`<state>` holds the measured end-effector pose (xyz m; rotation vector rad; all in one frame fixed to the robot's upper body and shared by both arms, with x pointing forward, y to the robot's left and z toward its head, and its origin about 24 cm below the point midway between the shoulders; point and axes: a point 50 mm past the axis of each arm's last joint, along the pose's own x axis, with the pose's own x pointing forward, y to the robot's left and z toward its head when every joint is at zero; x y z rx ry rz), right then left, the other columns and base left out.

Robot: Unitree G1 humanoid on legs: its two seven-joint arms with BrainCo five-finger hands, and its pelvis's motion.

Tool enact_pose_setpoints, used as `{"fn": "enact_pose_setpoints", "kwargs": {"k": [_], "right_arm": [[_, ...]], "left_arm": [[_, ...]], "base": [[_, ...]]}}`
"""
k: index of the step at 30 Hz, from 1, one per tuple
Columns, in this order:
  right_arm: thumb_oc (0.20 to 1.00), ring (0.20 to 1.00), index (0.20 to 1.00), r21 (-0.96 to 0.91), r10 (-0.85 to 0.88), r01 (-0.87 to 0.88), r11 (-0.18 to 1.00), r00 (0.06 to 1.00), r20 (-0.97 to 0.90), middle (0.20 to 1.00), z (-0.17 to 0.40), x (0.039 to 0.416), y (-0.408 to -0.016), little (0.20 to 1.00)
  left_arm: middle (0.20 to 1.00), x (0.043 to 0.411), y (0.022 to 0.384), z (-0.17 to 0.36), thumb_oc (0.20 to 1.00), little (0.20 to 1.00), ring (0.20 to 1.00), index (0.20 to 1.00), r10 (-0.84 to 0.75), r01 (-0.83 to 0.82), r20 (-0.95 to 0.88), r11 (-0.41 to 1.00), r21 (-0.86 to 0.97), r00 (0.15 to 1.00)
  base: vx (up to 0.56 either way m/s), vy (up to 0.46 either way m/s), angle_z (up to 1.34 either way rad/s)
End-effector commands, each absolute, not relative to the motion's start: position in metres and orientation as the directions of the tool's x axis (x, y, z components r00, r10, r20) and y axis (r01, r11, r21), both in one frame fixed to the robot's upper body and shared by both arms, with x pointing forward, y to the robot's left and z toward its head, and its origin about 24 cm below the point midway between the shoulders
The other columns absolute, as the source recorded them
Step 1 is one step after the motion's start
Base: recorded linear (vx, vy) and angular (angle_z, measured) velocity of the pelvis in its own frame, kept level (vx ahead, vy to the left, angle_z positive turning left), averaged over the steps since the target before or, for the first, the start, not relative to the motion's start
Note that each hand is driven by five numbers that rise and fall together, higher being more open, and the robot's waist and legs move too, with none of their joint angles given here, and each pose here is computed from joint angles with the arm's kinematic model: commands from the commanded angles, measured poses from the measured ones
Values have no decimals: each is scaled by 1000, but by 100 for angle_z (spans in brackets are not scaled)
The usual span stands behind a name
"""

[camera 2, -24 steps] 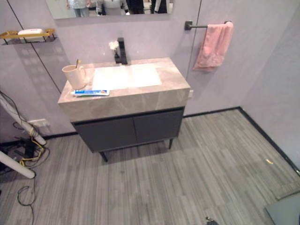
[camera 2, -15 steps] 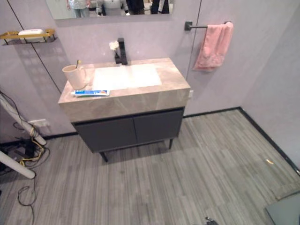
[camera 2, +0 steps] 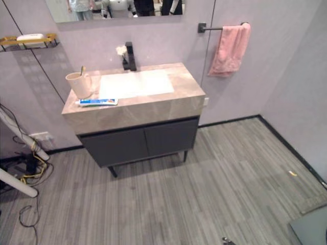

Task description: Put brush and paste in cup on sink, flatten towel.

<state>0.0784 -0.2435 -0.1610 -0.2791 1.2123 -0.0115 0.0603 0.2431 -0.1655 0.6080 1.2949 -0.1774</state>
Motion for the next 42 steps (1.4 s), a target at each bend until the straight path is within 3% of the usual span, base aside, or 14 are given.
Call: {"fn": "enact_pose_setpoints", "kwargs": {"k": [1, 26, 38, 42], "right_arm": [[1000, 1000, 1000, -244, -160, -169, 955, 400, -902, 1000, -158, 97, -242, 1000], [1000, 1000, 1000, -298, -211, -141, 944, 439, -874, 1000, -150, 110, -258, 1000], [1000, 1000, 1000, -334, -232, -242, 911, 367, -901, 1000, -153, 84, -267, 1000], [1000, 1000, 1000, -362, -231, -276, 890, 412, -881, 1000, -150, 97, -267, 1000]], "left_arm": [[1000, 73, 245, -163, 1000, 1000, 1000, 1000, 205, 434, -929, 838, 330, 310], [1000, 95, 268, -152, 1000, 1000, 1000, 1000, 256, 438, -897, 803, 404, 360], [1000, 95, 255, -156, 1000, 1000, 1000, 1000, 212, 459, -909, 808, 369, 358], [1000, 120, 251, -150, 1000, 1000, 1000, 1000, 195, 479, -879, 776, 410, 436]], "base": [[-25, 103, -1], [51, 120, 5], [355, -98, 36], [272, -241, 13]]}}
